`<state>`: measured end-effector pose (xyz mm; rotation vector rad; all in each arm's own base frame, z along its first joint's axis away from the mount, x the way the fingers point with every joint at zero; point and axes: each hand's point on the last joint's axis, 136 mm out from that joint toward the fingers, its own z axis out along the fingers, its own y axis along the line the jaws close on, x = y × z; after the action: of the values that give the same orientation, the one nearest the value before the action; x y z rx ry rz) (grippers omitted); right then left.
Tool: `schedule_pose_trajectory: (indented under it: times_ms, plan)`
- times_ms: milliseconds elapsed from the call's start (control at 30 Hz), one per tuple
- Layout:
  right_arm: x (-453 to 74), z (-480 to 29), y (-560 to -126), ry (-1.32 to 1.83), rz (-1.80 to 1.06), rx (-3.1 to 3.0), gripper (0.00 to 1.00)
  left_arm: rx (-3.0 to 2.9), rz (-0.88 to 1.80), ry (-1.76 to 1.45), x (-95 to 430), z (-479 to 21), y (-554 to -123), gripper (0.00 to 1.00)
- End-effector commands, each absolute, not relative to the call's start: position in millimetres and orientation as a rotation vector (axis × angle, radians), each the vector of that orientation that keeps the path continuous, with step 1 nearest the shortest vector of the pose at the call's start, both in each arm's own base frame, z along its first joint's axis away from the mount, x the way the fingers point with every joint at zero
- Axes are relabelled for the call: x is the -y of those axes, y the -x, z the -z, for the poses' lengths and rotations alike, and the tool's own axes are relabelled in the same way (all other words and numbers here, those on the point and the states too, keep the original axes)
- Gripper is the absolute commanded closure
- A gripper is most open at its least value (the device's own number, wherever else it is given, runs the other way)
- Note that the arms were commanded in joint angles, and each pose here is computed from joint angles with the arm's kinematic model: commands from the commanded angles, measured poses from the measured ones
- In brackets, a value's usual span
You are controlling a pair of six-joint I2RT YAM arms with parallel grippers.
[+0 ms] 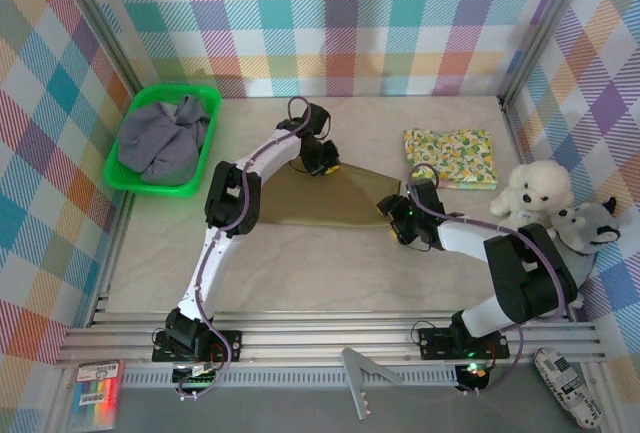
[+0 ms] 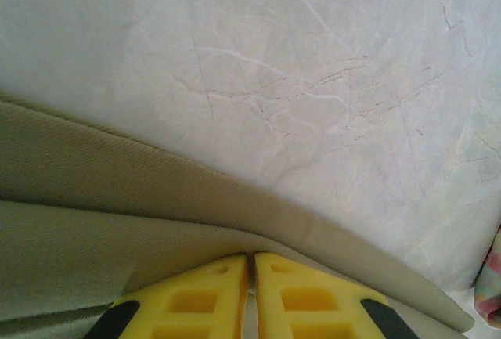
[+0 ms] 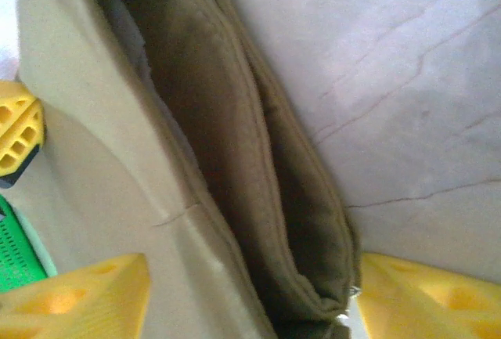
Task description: Fold and stack the skirts
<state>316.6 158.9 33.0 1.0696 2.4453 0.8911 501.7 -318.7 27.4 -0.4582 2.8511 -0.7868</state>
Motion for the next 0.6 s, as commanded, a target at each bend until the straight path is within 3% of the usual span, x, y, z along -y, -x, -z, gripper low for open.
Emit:
schedule_pose_trajectory:
  times_ms: [0,267,467,567]
  plan:
    - [-170.5,-26.8,-323.6,-1.020,-0.946,-2.422,0.50,-2.997,0.632,0.547,293.4,14.3,-473.1,0.87]
    - [-168.7,-27.5,-313.6,-0.862,-0.928,-2.479,1.00,-2.896,0.600,0.771,263.1,19.6,-469.8,0.85]
    - [-180.4,-45.4,-321.4,-0.562,-1.014,-2.557,1.00,-2.831,0.643,0.843,256.5,12.9,-470.4,0.84]
    - [-181.1,-47.3,-325.2,-0.505,-0.990,-2.609,1.00,-2.793,0.716,0.822,262.3,-4.7,-480.8,0.79]
